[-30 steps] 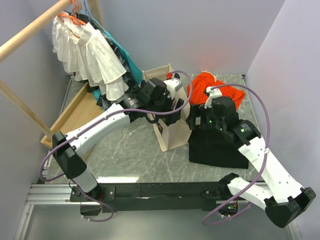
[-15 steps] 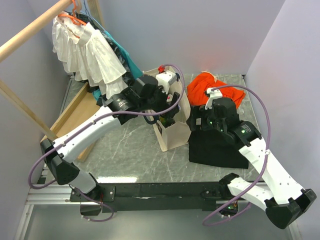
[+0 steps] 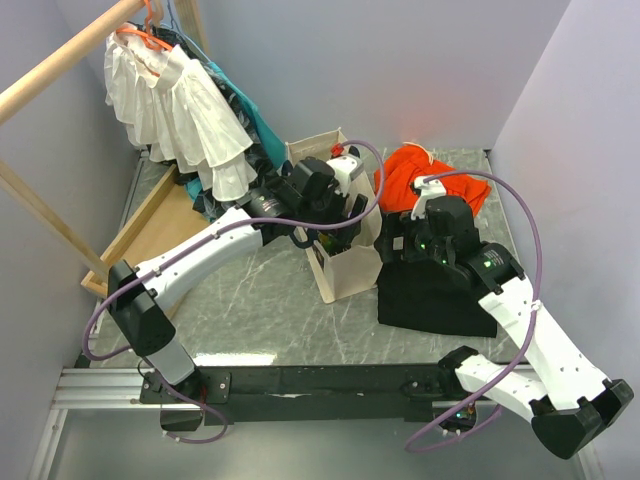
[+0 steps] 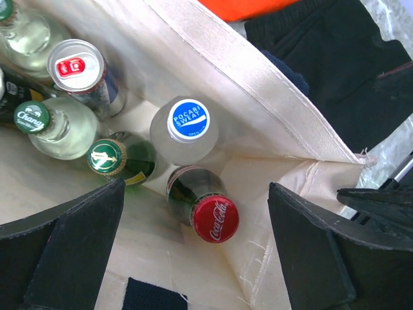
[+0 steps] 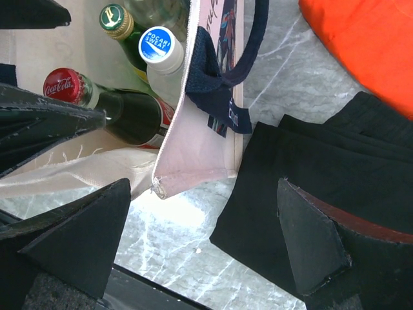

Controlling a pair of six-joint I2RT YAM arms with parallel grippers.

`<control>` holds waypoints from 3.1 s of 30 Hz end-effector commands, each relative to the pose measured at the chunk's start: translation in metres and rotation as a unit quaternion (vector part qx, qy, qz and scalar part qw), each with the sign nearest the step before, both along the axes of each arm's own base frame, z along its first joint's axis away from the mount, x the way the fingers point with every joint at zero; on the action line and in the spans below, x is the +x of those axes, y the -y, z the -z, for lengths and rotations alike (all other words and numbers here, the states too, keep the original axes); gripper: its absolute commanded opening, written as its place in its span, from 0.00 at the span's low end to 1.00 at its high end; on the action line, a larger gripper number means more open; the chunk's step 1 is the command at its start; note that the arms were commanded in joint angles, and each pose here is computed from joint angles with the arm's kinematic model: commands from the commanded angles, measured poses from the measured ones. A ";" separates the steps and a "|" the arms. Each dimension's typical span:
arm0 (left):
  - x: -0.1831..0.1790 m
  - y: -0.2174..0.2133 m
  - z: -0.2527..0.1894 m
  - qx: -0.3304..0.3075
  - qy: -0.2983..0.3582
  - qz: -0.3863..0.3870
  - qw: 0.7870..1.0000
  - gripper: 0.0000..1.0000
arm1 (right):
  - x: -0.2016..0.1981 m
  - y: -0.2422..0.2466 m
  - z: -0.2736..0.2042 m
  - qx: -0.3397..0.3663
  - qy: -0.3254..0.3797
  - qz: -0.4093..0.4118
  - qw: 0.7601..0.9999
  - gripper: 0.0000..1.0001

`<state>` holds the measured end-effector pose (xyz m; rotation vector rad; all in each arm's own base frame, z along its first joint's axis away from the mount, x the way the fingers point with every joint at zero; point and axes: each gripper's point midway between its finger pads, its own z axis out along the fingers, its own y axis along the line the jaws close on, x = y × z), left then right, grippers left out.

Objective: Take the beverage out of the canvas bag
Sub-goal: Take out the drink from the canvas bag.

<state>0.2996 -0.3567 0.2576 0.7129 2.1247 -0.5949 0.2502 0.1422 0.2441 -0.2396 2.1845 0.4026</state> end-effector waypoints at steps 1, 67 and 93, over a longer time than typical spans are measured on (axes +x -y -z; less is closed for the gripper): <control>0.005 -0.003 -0.015 -0.012 0.020 -0.016 1.000 0.99 | -0.007 0.004 0.004 -0.012 -0.007 0.000 1.000 1.00; -0.016 0.012 0.003 0.023 -0.025 0.021 0.999 0.23 | -0.004 0.001 0.011 -0.011 -0.015 0.000 1.000 1.00; 0.000 0.018 -0.069 -0.008 0.042 0.013 0.999 0.01 | -0.002 0.002 0.011 -0.011 -0.013 0.004 1.000 1.00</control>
